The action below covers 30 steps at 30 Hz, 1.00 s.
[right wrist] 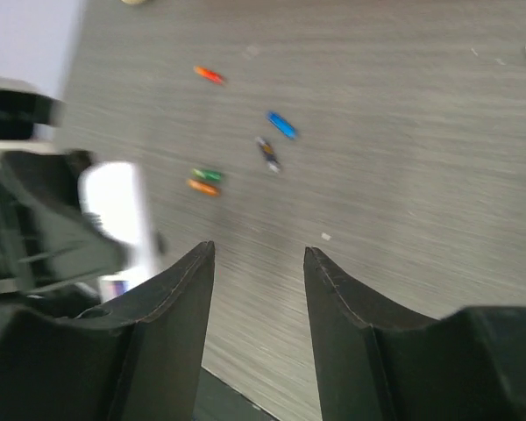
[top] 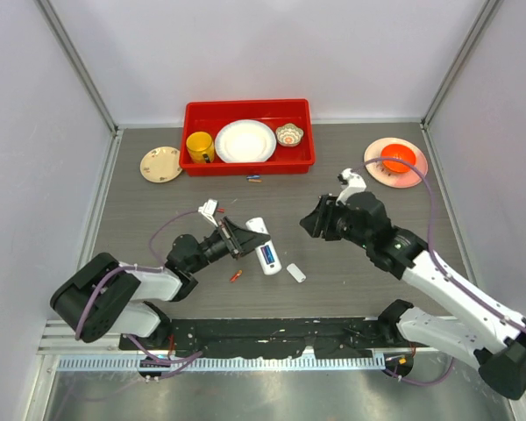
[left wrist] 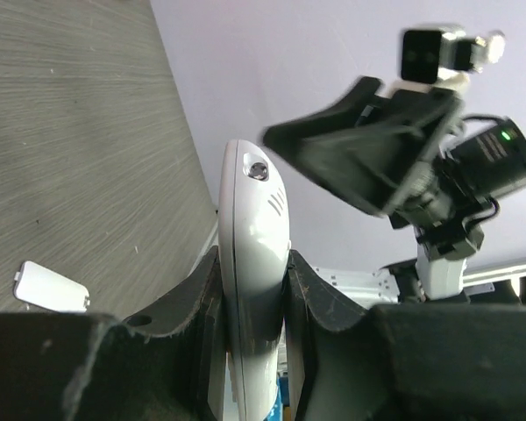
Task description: Load the batteries into the remote control
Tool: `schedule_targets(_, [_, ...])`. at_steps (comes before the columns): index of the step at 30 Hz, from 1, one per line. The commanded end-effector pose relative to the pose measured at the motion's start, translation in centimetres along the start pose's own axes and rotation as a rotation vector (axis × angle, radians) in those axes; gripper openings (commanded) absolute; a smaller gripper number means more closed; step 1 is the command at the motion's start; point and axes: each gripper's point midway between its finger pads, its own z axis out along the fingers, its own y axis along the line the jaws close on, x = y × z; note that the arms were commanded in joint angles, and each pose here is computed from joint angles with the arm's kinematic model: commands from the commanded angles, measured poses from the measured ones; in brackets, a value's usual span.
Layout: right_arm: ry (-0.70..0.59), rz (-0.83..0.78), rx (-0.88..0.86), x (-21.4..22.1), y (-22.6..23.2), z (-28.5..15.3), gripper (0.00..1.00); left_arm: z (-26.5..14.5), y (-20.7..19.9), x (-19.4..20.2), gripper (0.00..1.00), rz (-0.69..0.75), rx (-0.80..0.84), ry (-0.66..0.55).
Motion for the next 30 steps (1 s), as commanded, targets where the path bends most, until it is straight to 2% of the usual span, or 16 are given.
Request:
schedule_targets(1, [0.29,-0.231,0.196,6.0,-5.3,0.7,0.5,-1.4,-4.5,0.2,0.0,0.101,0.177,0.013])
schedule_targets(8, [0.484,-0.391,0.179,11.9,-4.3,3.0,0.61,-3.1,-4.5,0.9,0.0,0.125,0.149,0.029])
schedule_targets(11, [0.52,-0.43,0.165,12.8,-3.8,3.8,0.64,-3.6,-5.0,0.9,0.0,0.156,0.148,0.025])
schedule_targets(16, [0.611,-0.488,0.197,14.4,-4.9,4.3,0.64,-4.3,-5.2,0.9,0.0,0.185,0.132,0.017])
schedule_targets(30, [0.719,-0.518,0.224,17.5,-6.8,4.6,0.59,-4.7,-5.0,0.7,0.0,0.189,0.134,0.002])
